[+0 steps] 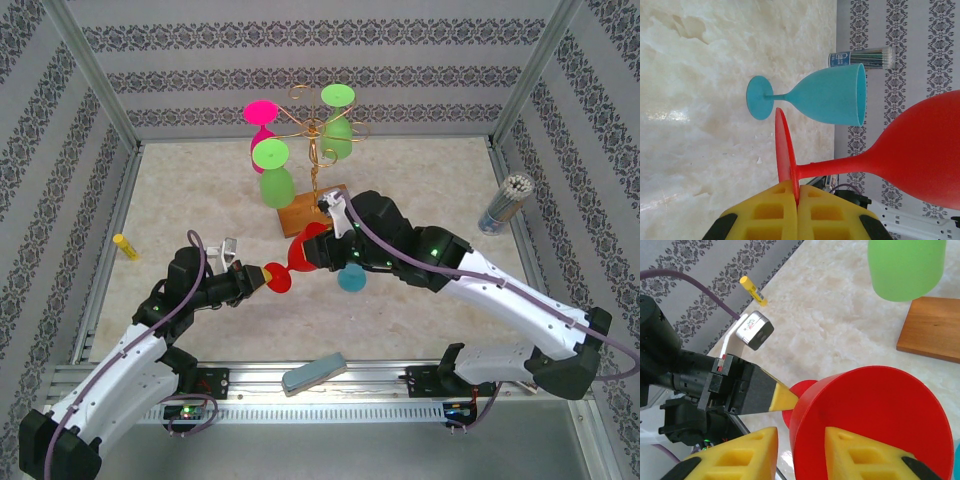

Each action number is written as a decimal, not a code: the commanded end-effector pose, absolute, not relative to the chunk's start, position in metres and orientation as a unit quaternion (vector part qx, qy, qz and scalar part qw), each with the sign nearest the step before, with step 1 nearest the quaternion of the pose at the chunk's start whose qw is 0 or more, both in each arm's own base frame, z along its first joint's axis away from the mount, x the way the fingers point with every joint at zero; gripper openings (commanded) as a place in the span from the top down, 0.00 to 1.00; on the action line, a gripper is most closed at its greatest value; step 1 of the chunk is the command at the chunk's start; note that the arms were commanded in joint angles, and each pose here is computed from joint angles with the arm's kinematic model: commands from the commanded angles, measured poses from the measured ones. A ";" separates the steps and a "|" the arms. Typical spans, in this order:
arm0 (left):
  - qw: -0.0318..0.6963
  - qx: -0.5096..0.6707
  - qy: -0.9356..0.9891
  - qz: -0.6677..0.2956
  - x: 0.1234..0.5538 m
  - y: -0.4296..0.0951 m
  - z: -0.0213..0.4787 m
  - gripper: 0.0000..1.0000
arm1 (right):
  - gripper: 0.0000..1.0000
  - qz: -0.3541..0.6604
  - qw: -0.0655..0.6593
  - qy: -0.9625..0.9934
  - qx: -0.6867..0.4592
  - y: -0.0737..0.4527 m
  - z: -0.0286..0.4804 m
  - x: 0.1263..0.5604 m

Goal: Take the wine glass off the wine glass rack

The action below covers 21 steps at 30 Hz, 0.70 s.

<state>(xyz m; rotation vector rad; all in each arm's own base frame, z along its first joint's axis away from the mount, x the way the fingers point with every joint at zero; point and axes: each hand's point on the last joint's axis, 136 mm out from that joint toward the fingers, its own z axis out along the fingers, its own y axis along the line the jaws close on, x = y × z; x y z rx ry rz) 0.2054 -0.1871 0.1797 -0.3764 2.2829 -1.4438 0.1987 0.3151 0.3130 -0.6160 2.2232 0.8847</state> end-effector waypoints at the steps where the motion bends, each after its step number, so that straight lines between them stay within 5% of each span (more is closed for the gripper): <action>1: 0.226 -0.123 0.807 -0.532 0.210 -0.188 0.192 1.00 | 0.75 0.344 0.323 0.849 -0.239 0.318 0.312 0.199; 12: 0.227 -0.126 0.810 -0.526 0.211 -0.186 0.189 1.00 | 0.89 0.344 0.315 0.851 -0.242 0.320 0.305 0.199; 21: 0.230 -0.124 0.810 -0.526 0.211 -0.186 0.193 1.00 | 0.78 0.345 0.305 0.854 -0.245 0.324 0.299 0.200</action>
